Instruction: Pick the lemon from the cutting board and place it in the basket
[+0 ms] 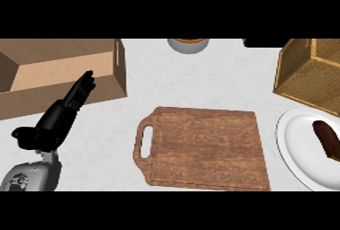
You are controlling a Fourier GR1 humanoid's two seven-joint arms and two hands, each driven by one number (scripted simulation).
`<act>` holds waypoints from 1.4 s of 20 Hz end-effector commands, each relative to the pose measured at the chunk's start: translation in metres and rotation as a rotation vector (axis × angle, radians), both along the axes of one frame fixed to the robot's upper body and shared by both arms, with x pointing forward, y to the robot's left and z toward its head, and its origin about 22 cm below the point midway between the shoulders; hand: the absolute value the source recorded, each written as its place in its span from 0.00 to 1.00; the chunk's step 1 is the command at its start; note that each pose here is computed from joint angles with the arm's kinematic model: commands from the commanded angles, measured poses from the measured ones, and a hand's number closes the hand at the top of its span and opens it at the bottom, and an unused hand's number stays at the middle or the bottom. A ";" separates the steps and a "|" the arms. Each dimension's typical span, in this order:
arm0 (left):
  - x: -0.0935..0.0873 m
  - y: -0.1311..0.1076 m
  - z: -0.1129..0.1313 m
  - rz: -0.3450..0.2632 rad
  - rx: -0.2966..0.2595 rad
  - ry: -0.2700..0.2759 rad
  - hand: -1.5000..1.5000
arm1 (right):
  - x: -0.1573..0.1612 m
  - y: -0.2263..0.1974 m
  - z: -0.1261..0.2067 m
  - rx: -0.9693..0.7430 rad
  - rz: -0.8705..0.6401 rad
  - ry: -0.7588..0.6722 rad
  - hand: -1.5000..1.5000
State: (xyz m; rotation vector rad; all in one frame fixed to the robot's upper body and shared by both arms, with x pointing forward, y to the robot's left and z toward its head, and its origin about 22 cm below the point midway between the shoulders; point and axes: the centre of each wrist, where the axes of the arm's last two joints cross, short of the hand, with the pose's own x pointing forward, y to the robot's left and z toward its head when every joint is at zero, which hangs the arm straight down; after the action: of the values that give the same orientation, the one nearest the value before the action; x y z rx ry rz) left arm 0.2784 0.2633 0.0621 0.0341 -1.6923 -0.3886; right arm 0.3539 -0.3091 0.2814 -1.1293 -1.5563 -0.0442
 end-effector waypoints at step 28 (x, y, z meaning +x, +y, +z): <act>0.014 -0.013 -0.006 -0.002 0.013 -0.021 0.50 | 0.033 -0.153 -0.113 -0.042 -0.135 -0.119 0.00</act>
State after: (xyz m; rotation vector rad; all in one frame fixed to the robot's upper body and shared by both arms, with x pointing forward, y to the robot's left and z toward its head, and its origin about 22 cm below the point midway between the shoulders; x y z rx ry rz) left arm 0.2845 0.2599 0.0576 0.0299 -1.7014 -0.3987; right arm 0.3894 -0.4516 0.1805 -1.2619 -1.5810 -0.1816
